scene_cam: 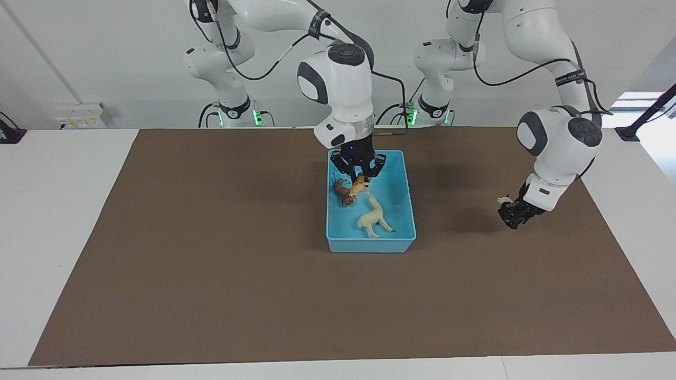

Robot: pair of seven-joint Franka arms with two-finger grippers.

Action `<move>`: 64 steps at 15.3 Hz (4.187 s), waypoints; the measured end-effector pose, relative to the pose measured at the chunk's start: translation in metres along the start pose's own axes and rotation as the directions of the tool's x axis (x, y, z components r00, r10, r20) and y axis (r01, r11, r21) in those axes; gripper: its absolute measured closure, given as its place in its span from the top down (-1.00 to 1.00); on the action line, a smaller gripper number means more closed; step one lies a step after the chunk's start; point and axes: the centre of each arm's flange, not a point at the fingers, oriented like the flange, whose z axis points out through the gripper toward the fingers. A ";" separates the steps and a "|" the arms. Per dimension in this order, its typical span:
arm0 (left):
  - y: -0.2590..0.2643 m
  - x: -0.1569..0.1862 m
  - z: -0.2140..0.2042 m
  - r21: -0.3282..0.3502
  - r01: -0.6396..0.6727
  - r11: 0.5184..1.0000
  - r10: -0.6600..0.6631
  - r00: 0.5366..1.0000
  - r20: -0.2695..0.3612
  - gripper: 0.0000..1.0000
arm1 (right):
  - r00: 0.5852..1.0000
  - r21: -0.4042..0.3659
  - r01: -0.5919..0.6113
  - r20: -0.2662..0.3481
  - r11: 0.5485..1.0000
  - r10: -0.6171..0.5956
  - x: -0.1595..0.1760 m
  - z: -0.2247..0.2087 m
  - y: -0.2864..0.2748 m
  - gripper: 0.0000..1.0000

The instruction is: Put all toys into storage box

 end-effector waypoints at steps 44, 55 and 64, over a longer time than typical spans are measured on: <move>0.036 -0.080 -0.237 0.053 0.143 0.988 -0.148 0.983 0.108 1.00 | 0.938 -0.130 0.317 0.188 0.939 -0.291 0.144 -0.183 0.398 1.00; 0.006 -0.079 -0.259 0.047 0.079 0.996 -0.082 0.995 0.056 1.00 | 0.933 -0.128 0.326 0.206 0.937 -0.296 0.144 -0.181 0.400 1.00; 0.012 -0.081 -0.282 0.043 0.008 0.999 -0.010 0.999 0.039 1.00 | 0.933 -0.128 0.325 0.209 0.937 -0.295 0.144 -0.181 0.400 1.00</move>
